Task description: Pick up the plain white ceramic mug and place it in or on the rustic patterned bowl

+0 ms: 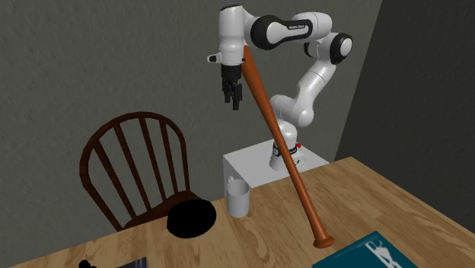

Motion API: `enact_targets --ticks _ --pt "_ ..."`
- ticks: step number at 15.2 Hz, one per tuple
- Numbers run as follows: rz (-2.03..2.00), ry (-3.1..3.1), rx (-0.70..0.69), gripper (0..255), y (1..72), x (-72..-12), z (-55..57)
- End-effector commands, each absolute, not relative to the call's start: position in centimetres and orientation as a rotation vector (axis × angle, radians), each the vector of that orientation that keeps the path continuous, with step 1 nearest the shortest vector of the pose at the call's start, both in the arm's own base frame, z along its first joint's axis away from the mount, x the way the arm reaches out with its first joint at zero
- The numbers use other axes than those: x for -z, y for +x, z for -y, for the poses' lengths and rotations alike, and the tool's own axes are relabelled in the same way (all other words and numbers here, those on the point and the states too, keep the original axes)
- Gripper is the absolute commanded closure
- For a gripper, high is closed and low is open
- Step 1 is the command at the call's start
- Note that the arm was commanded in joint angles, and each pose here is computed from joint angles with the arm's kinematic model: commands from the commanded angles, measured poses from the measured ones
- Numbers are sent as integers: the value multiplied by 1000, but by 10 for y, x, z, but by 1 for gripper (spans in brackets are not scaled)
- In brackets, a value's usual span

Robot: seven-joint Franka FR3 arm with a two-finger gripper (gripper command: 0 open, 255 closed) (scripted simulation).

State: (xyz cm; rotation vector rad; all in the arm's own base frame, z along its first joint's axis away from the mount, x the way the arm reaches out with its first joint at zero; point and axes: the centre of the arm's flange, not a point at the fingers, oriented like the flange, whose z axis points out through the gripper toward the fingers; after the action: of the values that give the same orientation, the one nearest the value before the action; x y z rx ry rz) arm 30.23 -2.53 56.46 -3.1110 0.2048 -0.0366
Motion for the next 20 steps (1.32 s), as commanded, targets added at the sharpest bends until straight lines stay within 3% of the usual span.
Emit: enact_targets --ticks 1,20 --pt "-205 -3111 37 0 302 -565 25" --pt "96 -3154 -177 0 412 -442 -181"
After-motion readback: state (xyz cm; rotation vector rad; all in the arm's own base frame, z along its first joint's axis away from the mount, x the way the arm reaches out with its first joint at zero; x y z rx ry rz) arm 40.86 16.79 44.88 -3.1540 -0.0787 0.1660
